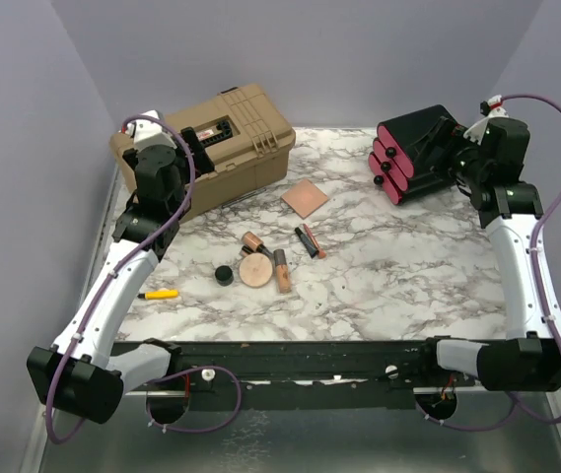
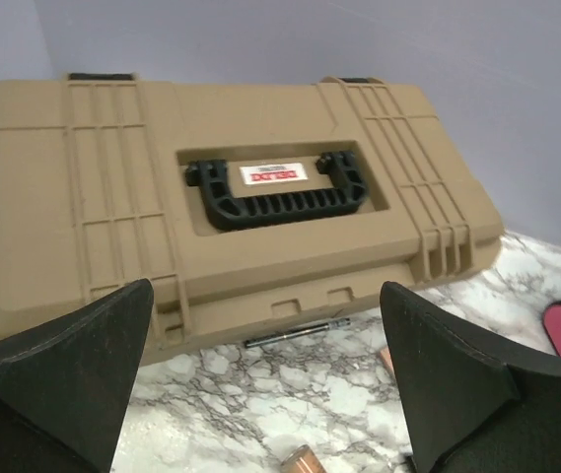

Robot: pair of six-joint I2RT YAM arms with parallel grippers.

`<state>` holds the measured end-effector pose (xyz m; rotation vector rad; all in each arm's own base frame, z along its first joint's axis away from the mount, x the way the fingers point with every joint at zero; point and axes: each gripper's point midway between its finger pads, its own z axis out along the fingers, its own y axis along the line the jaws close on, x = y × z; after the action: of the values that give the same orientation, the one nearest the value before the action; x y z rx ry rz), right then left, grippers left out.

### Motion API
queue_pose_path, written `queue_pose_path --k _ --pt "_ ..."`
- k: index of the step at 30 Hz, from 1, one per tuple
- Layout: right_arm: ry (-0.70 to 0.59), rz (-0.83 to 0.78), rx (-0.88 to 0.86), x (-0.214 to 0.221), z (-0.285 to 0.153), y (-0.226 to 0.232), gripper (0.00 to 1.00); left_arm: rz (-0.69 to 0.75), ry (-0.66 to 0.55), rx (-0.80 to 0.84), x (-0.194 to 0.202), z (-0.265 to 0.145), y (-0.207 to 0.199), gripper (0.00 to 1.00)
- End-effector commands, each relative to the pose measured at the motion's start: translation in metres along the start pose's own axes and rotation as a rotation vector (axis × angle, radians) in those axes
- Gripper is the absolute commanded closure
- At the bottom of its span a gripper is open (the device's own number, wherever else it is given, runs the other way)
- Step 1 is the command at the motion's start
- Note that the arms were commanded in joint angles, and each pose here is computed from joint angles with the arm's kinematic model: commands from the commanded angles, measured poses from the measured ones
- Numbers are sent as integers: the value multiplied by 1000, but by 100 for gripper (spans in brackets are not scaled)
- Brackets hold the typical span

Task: Organize the makeup
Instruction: Move the storage box to the center of the board.

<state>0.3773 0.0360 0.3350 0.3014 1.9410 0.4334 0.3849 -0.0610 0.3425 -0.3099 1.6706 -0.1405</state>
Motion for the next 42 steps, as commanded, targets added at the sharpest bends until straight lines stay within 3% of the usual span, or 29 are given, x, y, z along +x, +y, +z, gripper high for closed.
queue_pose_path --k 1,3,6,9,13,19,29,37,42 --pt "121 61 -68 24 15 9 0 -117 -72 -238 -16 -12 41 1" --pt "140 72 -58 22 21 8 0 -78 -71 -182 -22 -21 36 1" --pt "142 66 -32 14 34 4 0 -21 -63 82 -23 -39 -1 1" --pt "147 76 31 7 54 -7 0 -84 -54 302 -17 -59 -34 1" --pt "134 139 147 -1 82 -27 0 -212 26 425 -2 -68 -58 1" --pt "57 60 150 -39 120 -29 0 -237 118 512 17 -69 -75 1" --pt "-83 -171 332 -108 181 -70 0 -202 108 565 14 -81 -79 1" --pt "-100 -57 338 -114 205 -129 0 -204 114 564 27 -91 -71 1" --pt "-99 -82 274 -111 220 -132 0 -174 157 613 44 -93 -75 1"
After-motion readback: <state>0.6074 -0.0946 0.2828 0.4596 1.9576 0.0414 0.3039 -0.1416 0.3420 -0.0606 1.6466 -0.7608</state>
